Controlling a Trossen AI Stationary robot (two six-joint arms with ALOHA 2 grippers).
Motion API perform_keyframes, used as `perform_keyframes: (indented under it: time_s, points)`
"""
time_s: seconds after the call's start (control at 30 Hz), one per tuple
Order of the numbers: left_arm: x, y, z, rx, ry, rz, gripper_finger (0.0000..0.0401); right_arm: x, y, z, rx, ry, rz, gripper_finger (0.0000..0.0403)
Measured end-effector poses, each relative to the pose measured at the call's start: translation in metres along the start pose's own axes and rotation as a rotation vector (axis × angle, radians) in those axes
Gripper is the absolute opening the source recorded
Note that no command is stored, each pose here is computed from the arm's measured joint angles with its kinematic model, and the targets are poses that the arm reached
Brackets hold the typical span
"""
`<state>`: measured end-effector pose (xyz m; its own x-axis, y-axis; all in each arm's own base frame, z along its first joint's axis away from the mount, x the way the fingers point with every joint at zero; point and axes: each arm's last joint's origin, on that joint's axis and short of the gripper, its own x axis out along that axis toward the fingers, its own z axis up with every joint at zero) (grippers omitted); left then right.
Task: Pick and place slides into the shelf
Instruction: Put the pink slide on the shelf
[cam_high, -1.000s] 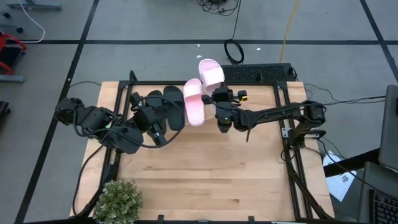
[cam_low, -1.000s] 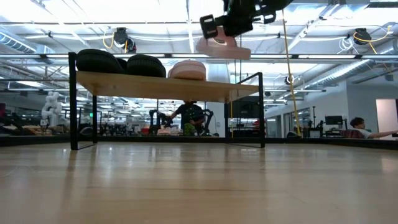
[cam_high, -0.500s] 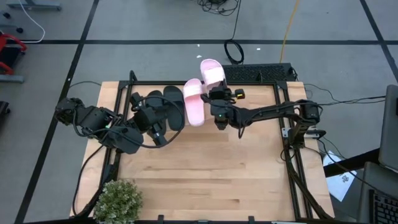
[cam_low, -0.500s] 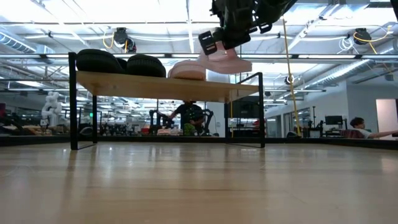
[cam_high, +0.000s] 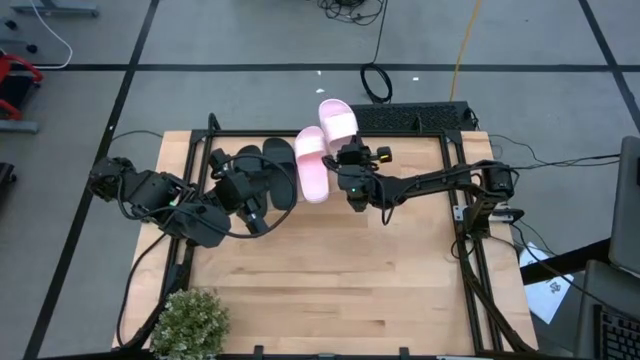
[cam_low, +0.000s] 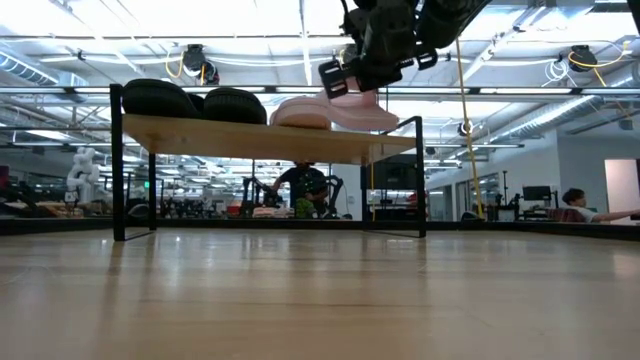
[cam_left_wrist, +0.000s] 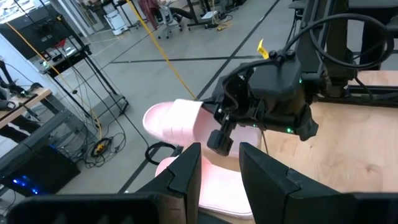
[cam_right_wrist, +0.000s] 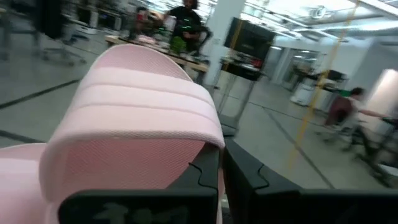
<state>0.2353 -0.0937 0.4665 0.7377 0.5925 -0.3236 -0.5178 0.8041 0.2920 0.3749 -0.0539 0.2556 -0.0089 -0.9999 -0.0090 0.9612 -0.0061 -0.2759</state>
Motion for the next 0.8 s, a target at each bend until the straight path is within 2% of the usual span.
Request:
perform_keyframes:
  time_s: [0.5,0.8]
  points:
    - [0.0,0.0,0.0,-0.001,0.0,-0.001,0.0113,0.022,0.0,-0.026,0.058,0.079,0.11,0.0]
    - [0.0,0.0,0.0,-0.001,0.0,-0.001,0.0113,0.025,-0.002,-0.03,0.025,0.091,0.095,0.0]
